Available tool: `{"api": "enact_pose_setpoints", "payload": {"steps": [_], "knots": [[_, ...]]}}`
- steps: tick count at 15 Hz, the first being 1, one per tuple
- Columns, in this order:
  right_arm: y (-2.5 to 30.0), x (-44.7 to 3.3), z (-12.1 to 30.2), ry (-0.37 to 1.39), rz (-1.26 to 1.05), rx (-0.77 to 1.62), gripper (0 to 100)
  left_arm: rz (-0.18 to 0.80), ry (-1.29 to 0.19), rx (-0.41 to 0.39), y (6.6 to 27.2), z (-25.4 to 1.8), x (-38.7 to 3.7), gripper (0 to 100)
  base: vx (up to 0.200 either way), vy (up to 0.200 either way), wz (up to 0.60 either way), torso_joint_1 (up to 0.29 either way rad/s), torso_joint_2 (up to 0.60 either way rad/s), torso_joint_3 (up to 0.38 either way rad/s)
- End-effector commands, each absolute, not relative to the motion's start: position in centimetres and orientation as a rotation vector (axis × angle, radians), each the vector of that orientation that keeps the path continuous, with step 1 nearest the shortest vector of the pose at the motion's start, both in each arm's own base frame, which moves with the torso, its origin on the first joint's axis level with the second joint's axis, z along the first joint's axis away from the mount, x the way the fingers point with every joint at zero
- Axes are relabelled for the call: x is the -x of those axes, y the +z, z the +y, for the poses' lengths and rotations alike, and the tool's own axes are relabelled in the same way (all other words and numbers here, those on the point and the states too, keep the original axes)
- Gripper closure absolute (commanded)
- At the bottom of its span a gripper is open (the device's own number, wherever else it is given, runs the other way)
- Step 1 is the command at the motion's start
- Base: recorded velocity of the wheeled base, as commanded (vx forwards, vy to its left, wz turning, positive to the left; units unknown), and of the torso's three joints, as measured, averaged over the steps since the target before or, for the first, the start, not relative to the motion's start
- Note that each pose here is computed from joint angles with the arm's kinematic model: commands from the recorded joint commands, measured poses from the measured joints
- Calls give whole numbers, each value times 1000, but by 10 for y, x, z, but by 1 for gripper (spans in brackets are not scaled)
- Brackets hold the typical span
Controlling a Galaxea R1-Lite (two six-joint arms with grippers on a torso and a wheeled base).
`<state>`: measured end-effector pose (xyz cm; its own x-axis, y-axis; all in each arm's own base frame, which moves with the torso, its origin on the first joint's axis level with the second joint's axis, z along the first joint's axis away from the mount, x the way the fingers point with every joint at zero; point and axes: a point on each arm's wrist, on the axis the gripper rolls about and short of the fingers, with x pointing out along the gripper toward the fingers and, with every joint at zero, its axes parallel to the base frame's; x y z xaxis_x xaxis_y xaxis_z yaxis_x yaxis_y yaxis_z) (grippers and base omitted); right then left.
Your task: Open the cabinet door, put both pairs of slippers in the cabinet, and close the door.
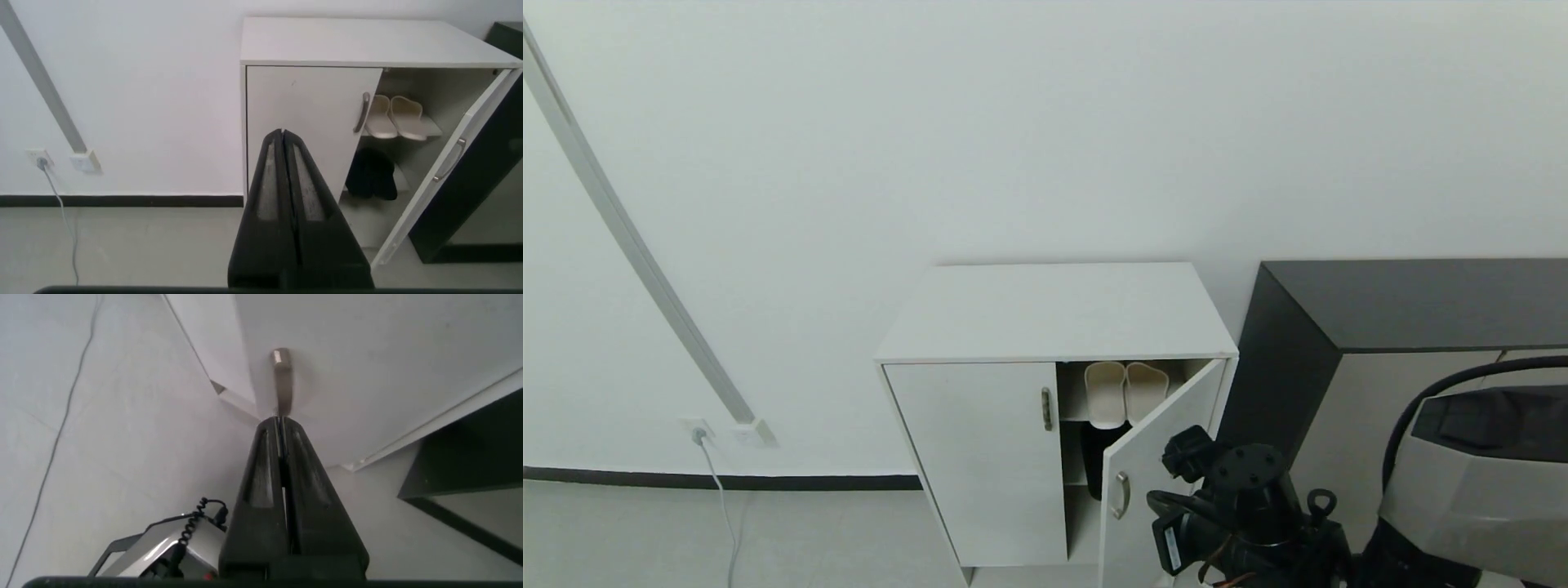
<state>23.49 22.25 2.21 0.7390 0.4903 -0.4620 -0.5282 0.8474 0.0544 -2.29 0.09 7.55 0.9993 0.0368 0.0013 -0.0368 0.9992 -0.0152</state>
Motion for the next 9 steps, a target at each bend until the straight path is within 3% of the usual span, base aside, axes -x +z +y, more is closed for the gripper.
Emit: {"api": "enact_pose_setpoints", "payload": {"steps": [1, 9], "knots": [[0, -248, 230, 544, 514, 96, 100, 0, 37, 17, 75, 1, 23, 100, 0, 0, 0, 0, 0, 0], [-13, -296, 243, 499, 446, 65, 100, 0, 37, 17, 75, 1, 23, 100, 0, 0, 0, 0, 0, 0]]}}
